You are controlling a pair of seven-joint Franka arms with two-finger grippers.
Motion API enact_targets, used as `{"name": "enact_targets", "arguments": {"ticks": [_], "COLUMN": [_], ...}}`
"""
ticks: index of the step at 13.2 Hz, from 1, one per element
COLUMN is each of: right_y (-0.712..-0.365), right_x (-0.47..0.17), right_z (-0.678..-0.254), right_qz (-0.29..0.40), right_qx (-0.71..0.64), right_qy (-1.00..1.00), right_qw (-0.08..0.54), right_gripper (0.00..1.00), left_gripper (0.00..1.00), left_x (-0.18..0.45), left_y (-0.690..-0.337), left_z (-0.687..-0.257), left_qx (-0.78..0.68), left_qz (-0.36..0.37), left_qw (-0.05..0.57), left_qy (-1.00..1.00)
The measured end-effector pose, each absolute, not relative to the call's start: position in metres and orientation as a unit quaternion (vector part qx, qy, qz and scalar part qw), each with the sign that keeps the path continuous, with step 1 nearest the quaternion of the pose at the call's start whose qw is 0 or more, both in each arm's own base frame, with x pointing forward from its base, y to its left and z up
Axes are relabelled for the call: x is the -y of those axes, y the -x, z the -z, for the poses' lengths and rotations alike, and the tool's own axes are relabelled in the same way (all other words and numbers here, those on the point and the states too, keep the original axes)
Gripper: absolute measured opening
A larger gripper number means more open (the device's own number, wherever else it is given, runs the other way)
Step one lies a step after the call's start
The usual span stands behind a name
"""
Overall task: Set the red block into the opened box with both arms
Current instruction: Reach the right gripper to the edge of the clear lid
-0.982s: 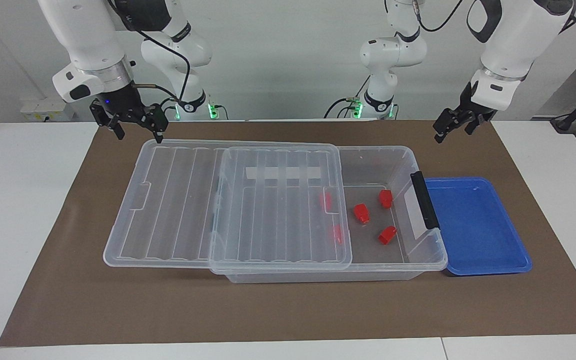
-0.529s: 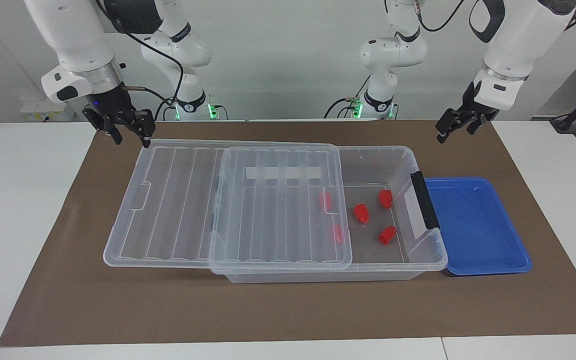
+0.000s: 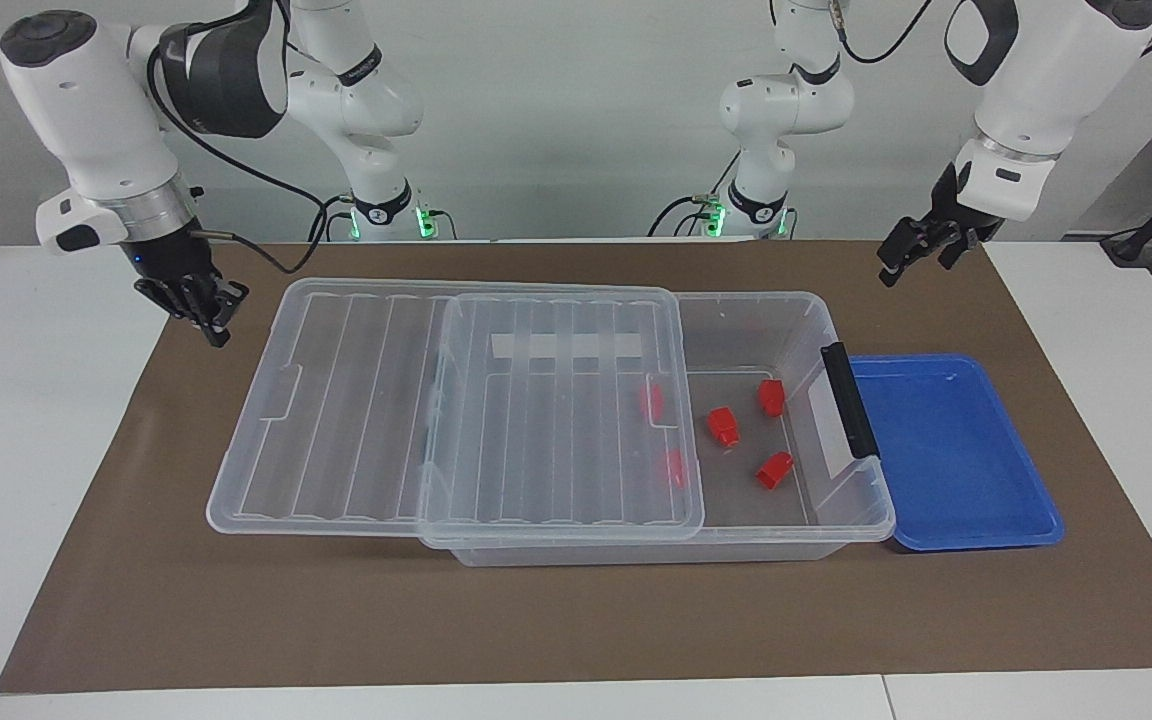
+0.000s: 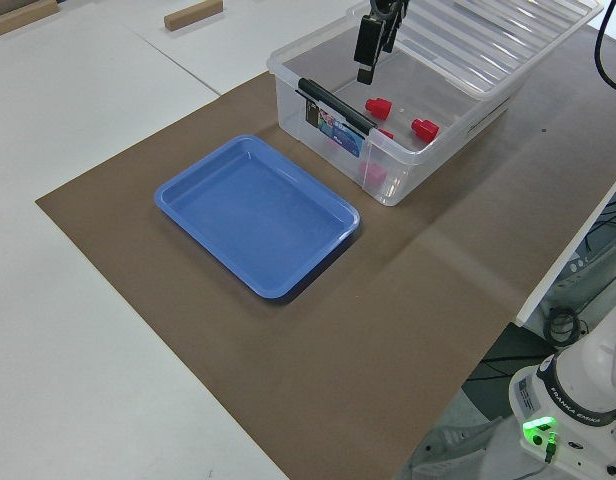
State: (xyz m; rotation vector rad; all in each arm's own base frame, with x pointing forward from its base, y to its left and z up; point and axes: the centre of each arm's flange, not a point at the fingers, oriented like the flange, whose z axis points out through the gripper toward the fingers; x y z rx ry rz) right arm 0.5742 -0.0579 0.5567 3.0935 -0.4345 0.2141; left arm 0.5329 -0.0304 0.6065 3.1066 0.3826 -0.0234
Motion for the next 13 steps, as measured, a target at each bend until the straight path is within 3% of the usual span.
{"name": "enact_targets", "arguments": {"ticks": [13], "right_y": [-0.588], "right_x": [0.085], "right_z": [-0.479], "right_qz": [-0.061], "right_qx": [0.140], "right_qy": [-0.988], "right_qw": [0.004], "right_gripper": [0.01], "left_gripper": [1.00], "left_x": [0.024], "left_y": [-0.533], "left_z": [-0.606], "left_qx": [-0.128], "left_qz": [0.008], "left_qw": [0.006], "left_qy": [-0.992]}}
